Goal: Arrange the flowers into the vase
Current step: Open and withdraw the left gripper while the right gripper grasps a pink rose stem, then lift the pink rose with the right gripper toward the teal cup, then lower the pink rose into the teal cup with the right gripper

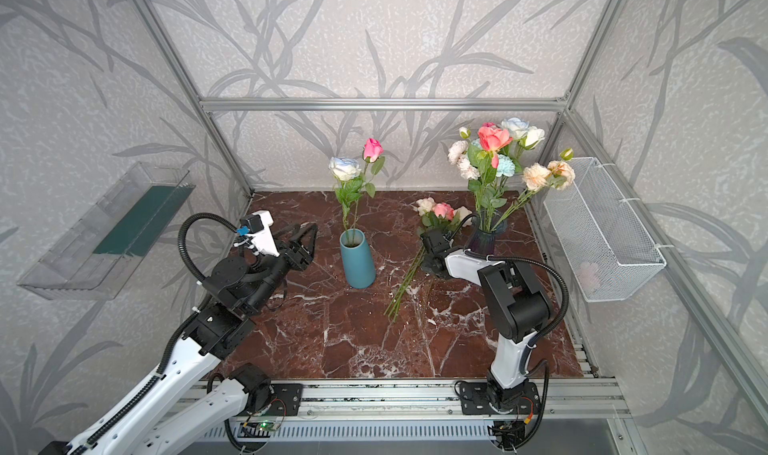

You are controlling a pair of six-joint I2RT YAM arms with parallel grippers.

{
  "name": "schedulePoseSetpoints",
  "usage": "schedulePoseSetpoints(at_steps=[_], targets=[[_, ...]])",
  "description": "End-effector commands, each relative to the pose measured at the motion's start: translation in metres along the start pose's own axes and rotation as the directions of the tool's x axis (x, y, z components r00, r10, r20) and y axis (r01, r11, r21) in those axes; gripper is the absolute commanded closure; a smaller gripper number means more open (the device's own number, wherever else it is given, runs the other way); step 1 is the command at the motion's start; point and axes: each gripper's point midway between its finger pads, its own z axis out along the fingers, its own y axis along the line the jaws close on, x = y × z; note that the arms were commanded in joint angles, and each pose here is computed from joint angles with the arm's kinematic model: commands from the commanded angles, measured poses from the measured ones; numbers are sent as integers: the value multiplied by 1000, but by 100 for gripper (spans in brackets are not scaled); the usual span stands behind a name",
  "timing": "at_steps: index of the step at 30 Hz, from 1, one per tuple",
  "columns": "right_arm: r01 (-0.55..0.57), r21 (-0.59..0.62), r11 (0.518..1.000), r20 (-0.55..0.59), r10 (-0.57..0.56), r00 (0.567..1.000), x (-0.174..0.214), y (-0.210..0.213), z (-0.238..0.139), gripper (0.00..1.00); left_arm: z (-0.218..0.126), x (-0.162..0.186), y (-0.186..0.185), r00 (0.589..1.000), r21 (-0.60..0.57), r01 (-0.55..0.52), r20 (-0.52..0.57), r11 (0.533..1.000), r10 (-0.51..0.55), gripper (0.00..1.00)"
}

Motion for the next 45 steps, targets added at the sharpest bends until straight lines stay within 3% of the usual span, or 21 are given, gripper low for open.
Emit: schedulePoseSetpoints(at_steps=[1, 10, 19, 22, 26, 30, 33, 40, 45], targets=[[-62, -101, 993, 47, 67, 997, -18, 14, -23, 96, -1, -3, -3, 1000, 16, 15, 22, 1000, -15, 39], [-51, -350, 935, 152, 111, 982, -30, 35, -93, 100, 1, -1, -9, 1000, 52, 22, 9, 998, -22, 39], [172, -510, 843, 346, 19, 938, -22, 82, -192, 100, 6, 6, -22, 999, 129, 38, -25, 991, -35, 39], [253, -530, 809, 420, -9, 907, -23, 98, -224, 100, 8, 8, -21, 999, 125, 40, -30, 991, -36, 32], [334, -544, 770, 514, -8, 858, -31, 113, -262, 100, 7, 6, -16, 1000, 93, 24, -16, 995, -23, 14], [374, -552, 745, 575, 15, 818, -40, 120, -290, 100, 5, 4, -8, 1000, 57, 6, 4, 998, -6, 13], [425, -570, 703, 636, 50, 770, -47, 129, -316, 100, 5, 4, -6, 1000, 46, 1, 8, 999, -2, 13], [561, -559, 610, 779, 157, 607, -76, 165, -391, 100, 4, -2, 1, 999, 17, -16, 30, 1000, 15, 13], [628, -532, 568, 837, 245, 488, -101, 198, -437, 100, -5, -29, 47, 993, -151, 23, 121, 988, -5, 11]])
